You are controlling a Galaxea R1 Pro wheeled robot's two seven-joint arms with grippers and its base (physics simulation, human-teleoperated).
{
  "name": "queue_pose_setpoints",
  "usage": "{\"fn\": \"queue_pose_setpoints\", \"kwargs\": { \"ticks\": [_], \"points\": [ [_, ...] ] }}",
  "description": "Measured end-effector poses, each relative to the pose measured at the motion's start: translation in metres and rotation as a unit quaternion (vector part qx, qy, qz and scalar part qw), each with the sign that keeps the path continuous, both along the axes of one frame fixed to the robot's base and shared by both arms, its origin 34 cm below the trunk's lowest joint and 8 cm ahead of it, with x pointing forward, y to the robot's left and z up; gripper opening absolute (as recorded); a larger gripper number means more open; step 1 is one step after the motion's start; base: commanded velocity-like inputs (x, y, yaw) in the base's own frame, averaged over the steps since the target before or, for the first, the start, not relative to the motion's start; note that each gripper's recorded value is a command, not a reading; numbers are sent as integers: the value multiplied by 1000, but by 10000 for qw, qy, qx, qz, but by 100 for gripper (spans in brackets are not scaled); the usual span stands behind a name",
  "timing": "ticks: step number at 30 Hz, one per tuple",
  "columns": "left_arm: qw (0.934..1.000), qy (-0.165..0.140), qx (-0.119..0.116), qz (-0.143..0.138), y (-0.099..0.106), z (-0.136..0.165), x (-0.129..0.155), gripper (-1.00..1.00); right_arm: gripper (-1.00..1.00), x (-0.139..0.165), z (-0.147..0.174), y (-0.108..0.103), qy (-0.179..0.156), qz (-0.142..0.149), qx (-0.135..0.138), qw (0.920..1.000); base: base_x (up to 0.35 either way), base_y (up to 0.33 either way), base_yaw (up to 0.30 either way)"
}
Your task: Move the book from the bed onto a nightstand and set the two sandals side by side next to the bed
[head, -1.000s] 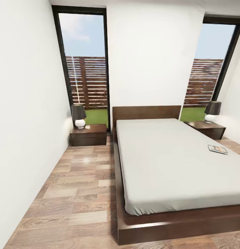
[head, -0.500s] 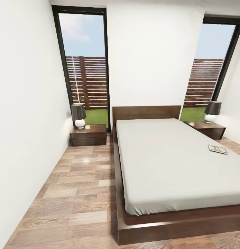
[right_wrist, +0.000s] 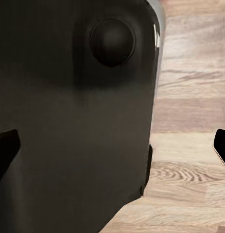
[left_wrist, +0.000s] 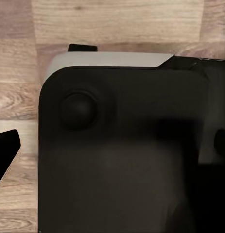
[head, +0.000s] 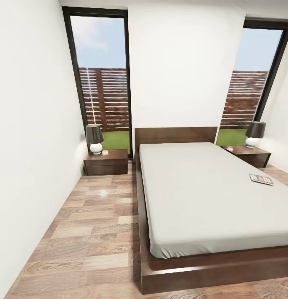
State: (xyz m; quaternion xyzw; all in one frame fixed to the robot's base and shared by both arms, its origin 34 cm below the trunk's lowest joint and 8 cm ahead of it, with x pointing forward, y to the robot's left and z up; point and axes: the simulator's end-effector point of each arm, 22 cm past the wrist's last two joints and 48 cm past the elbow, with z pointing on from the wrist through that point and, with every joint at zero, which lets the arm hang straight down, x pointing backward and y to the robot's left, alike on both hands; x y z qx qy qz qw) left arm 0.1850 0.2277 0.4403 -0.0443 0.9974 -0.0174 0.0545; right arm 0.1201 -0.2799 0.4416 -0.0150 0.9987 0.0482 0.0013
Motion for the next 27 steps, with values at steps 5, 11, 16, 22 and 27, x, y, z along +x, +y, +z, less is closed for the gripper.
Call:
{"fn": "queue_pose_setpoints", "kwargs": {
  "ticks": [5, 11, 16, 22, 27],
  "points": [
    [9909, -1344, 39, 51, 3, 27, 118, 100, 100, 109, 20, 10, -1152, -269, 935, 9886, 0, 0, 0],
    [9767, -2145, 48, 75, 5, 60, 189, 100, 100, 155, 26, -38, -1654, -360, 102, 9855, 0, 0, 0],
    [9727, -2320, 60, 77, 6, 68, 204, 100, 100, 167, 30, -60, -1804, -631, -237, 9813, 0, 0, 0],
    [9702, -2418, 74, 89, 8, 71, 208, 100, 100, 167, 30, -68, -1825, -803, -336, 9793, 0, 0, 0],
    [9649, -2620, 100, 124, 11, 76, 215, 100, 100, 167, 30, -68, -1825, -823, -344, 9792, 0, 0, 0]
  ]
}}
